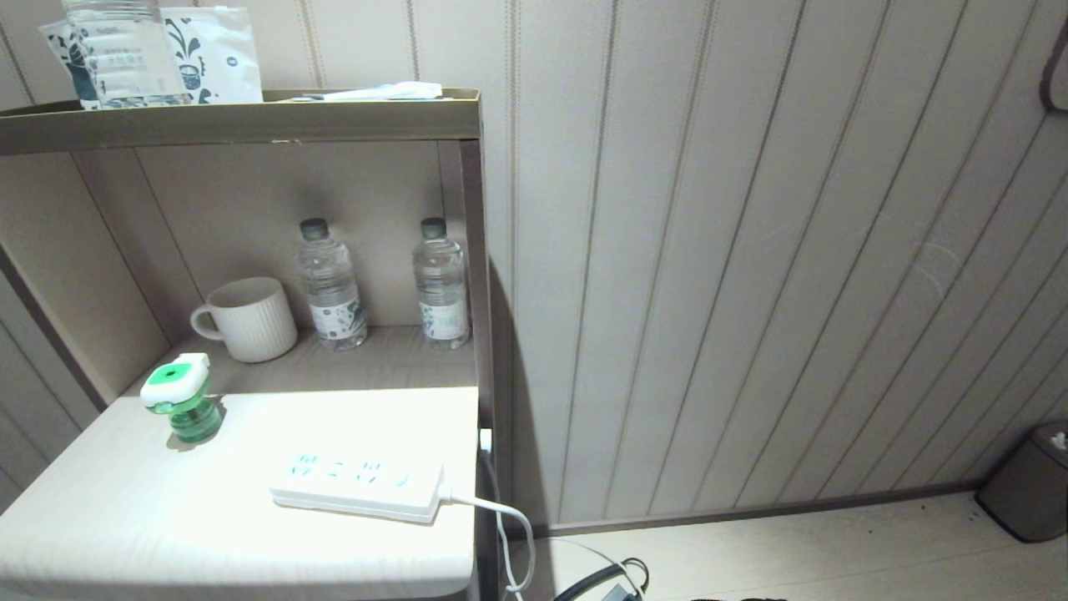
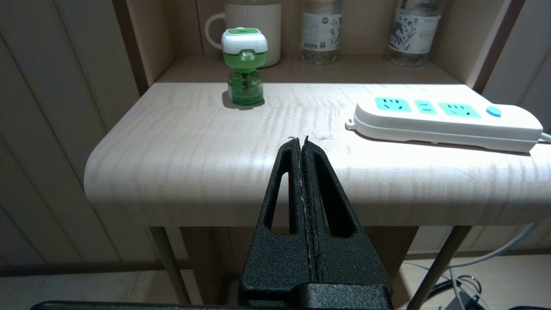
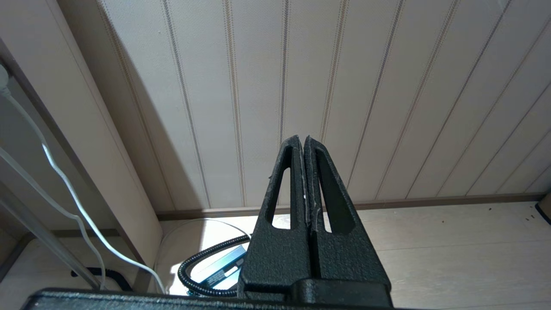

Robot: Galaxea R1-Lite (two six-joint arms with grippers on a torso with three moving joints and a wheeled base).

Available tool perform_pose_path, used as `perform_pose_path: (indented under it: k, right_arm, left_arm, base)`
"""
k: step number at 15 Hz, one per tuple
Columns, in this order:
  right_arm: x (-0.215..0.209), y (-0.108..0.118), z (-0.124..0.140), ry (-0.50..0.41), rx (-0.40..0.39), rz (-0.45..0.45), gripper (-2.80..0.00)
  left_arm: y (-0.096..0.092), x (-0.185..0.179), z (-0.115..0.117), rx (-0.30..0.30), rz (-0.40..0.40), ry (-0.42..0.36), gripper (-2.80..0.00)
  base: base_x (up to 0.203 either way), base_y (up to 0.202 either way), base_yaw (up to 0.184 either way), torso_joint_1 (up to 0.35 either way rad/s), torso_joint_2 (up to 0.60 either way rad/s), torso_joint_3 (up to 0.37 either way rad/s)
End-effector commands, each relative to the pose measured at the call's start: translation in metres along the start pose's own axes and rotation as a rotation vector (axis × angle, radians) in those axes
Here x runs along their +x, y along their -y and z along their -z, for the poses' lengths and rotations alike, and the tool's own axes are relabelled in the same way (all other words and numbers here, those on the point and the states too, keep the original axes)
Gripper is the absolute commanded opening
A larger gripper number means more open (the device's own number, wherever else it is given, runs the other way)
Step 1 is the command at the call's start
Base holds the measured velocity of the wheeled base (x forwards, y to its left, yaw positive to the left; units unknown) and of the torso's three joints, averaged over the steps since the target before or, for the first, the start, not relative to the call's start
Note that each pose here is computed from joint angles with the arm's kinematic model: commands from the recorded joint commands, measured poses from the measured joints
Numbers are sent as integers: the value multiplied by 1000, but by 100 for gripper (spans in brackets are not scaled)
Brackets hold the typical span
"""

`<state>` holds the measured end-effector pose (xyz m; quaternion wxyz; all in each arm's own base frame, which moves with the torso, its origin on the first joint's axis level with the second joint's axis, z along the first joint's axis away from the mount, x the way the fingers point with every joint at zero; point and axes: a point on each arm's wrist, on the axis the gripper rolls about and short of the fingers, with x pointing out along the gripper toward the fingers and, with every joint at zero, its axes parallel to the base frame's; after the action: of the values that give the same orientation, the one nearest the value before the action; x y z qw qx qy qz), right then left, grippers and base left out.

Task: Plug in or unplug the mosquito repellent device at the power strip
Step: Pick up the mosquito repellent liquid

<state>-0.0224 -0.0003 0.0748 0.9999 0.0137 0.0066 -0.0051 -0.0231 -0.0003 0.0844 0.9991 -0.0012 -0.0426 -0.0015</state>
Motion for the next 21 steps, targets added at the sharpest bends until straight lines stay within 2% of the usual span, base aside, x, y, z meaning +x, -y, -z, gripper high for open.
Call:
perform_pose_path:
  k: [1,2,4,5,9,12,13,14,18,21]
  right_arm:
    - [0,0,0,-2,0,1,-280]
    - [0,0,0,-2,0,1,-280]
    - [0,0,0,-2,-1,-1,-280]
    - [0,0,0,-1,-1,-1,-280]
    - [0,0,0,4,-9,-1,-280]
    - [0,0,0,4,-7,-1,-280]
    - [0,0,0,4,-7,-1,-280]
    - [0,0,0,3,-7,-1,-280]
    - [0,0,0,4,-7,-1,-280]
    - [0,0,0,4,-7,-1,-280]
  left_arm:
    - [0,0,-1,4,0,10,-280]
    - [0,0,-2,4,-5,3,-280]
    - [0,1,-34,-6,-5,35,-280]
    - [0,6,-50,-14,-5,20,-280]
    - [0,57,-87,-38,-4,-113,-280]
    - [-1,102,-105,-40,-5,-47,-280]
    - [-1,111,-105,-40,-5,-29,-280]
    - [-1,115,-99,-44,-5,-44,-280]
    - [-1,112,-69,-54,-2,-157,-280]
    - [-1,119,-65,-79,-5,-192,-280]
  base:
    - [0,0,0,0,0,0]
    - [0,0,0,0,0,0]
    - [0,0,0,0,0,0]
    - [0,0,0,0,0,0]
    - [0,0,0,0,0,0]
    - [0,0,0,0,0,0]
    - [0,0,0,0,0,0]
    - [0,0,0,0,0,0]
    - [0,0,0,0,0,0]
    - [0,0,0,0,0,0]
